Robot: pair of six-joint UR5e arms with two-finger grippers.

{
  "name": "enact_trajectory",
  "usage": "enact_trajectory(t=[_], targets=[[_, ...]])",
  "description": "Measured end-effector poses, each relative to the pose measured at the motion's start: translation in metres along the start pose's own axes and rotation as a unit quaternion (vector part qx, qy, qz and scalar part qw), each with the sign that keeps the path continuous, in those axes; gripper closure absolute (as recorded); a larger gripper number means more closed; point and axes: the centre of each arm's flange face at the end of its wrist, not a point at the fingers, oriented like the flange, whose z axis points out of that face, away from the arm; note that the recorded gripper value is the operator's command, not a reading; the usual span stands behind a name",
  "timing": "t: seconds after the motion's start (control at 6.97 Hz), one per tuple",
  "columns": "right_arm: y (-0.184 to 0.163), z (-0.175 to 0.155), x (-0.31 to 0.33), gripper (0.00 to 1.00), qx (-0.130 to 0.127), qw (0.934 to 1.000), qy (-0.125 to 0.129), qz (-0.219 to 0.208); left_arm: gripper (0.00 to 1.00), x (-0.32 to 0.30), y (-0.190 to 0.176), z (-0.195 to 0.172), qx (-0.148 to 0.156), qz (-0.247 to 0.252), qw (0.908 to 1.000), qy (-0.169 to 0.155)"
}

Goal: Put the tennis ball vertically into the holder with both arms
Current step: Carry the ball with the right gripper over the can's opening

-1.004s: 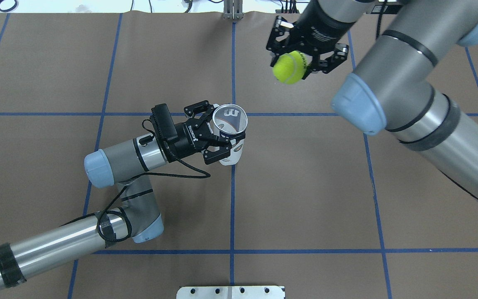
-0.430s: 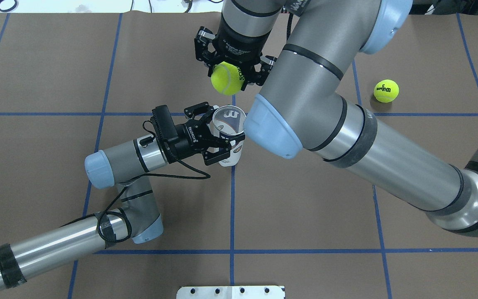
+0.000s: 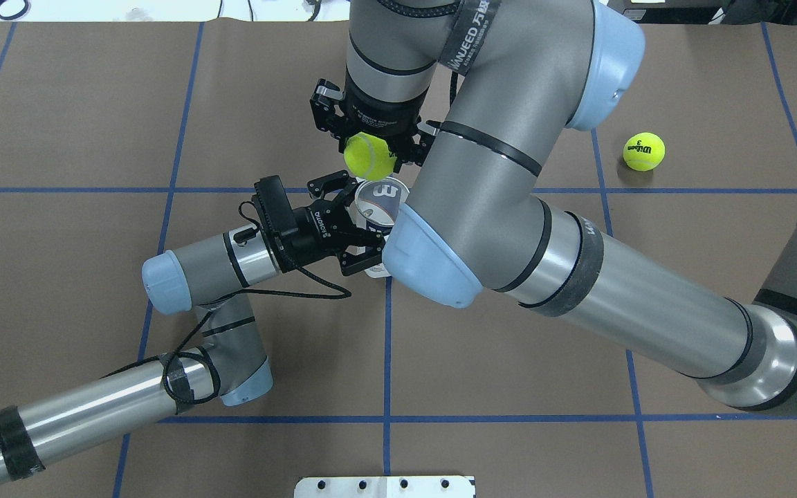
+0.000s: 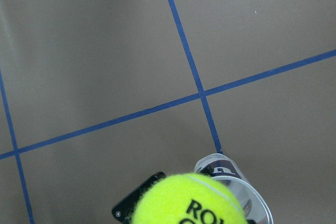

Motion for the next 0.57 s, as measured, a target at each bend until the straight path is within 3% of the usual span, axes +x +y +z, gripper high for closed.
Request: enact_trajectory(t=[0.14,0.57], targets=[[0.0005,0.0019,0.0025,0.00,0.001,1.0000,0.008,0.003,0.29,-0.0001,0.0001,0.0000,0.000,0.000,1.0000,0.000],[0.0068,0.0035,0.0046,0.00,0.006,0.9998,0.017,0.001,0.29,-0.0007,-0.0006,0.0004,0.001,0.001,1.0000,0.000]])
